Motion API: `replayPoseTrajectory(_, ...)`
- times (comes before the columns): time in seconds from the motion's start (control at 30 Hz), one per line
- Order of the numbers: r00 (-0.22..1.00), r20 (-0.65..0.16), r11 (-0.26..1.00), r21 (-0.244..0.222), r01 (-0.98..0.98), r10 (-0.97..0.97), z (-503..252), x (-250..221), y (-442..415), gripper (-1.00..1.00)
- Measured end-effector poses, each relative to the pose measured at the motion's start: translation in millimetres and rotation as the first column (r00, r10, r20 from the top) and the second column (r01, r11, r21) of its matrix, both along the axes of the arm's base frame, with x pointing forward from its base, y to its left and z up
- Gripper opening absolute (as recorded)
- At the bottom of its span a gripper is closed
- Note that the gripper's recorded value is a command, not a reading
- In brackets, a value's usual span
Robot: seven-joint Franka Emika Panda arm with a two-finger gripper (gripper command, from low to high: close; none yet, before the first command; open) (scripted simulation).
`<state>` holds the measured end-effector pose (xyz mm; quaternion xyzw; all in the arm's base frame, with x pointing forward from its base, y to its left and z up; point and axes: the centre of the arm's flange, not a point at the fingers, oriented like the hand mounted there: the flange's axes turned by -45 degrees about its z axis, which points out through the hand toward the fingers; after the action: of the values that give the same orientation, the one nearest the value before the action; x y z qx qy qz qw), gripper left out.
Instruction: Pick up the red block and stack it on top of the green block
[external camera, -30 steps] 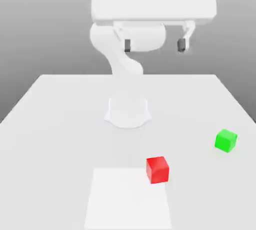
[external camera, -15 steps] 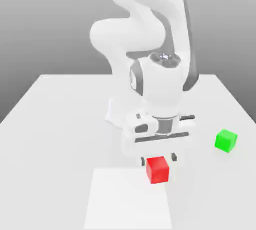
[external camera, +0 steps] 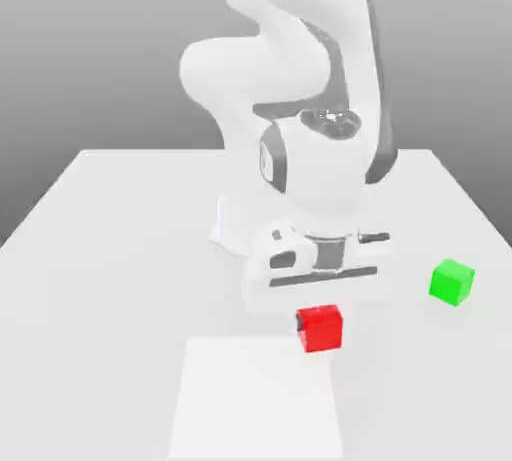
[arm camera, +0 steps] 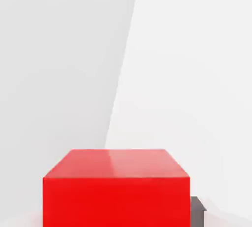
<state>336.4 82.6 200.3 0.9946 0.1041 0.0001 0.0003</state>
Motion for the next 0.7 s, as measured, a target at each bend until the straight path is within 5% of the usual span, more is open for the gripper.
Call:
replayPoseTrajectory(0.27, 0.894, 0.007, 0.894, 0.005, -0.449, 0.449, 27, -32, 105, -1.0)
replayPoseTrajectory(0.53, 0.525, 0.005, 0.525, 0.002, -0.851, 0.851, 42, -114, 213, -1.0)
replayPoseTrajectory(0.7, 0.333, -0.014, 0.333, -0.013, -0.943, 0.943, 38, -154, 245, -1.0)
